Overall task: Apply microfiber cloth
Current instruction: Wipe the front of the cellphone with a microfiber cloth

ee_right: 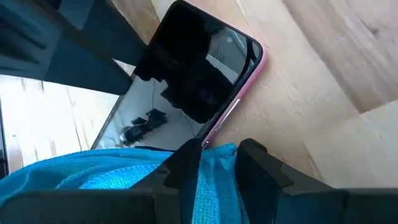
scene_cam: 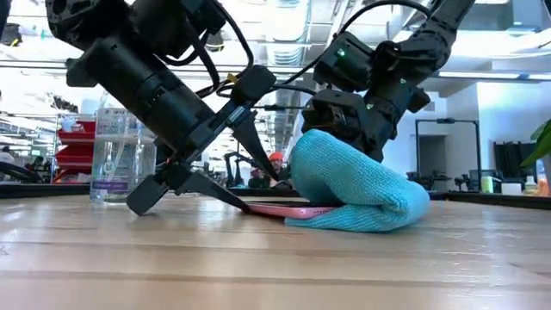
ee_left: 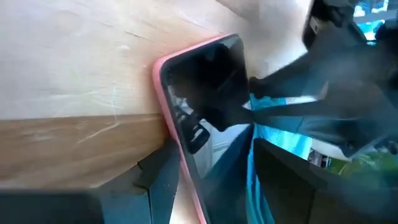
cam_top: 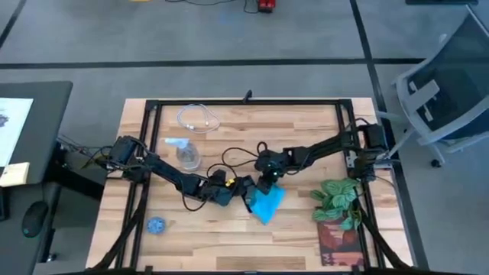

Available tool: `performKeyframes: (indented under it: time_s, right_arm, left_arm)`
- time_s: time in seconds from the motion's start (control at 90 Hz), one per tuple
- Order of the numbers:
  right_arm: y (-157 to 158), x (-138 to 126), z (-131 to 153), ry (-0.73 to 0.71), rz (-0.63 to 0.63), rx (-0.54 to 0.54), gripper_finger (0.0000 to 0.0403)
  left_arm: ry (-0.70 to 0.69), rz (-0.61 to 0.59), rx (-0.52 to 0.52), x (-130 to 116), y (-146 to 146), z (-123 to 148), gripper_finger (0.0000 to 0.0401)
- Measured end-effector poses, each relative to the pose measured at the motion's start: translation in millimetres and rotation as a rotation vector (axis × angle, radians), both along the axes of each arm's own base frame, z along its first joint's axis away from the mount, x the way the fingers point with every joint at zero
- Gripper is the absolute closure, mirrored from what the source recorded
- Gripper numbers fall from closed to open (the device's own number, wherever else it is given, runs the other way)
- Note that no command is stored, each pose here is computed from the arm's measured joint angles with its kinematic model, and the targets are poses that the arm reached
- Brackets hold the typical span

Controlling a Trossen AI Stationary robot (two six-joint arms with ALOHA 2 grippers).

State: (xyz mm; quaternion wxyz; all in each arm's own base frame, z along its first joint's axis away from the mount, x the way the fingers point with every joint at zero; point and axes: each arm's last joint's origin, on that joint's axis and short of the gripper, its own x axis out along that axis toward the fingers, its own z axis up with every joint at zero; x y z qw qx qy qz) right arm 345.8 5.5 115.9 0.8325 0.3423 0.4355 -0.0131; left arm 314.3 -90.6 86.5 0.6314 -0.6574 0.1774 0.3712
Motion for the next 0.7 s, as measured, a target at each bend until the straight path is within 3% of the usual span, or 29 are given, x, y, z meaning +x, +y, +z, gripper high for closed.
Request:
performKeyframes:
  time_s: [0.267,0.522,0.7]
  right_arm:
    - [3.4,4.4,3.4,-0.056,0.011,0.000,0.0312]
    - [8.4,4.7,3.9,-0.071,0.040,-0.015,0.0311]
    - [8.6,4.9,3.6,-0.075,0.031,-0.054,0.0311]
  left_arm:
    - [0.000,0.007,-0.004,0.3,1.6,0.3,0.0220]
    - [-0.084,-0.073,0.133,11.2,10.8,6.1,0.0226]
    - [-0.086,-0.112,0.173,11.7,8.1,6.9,0.0254]
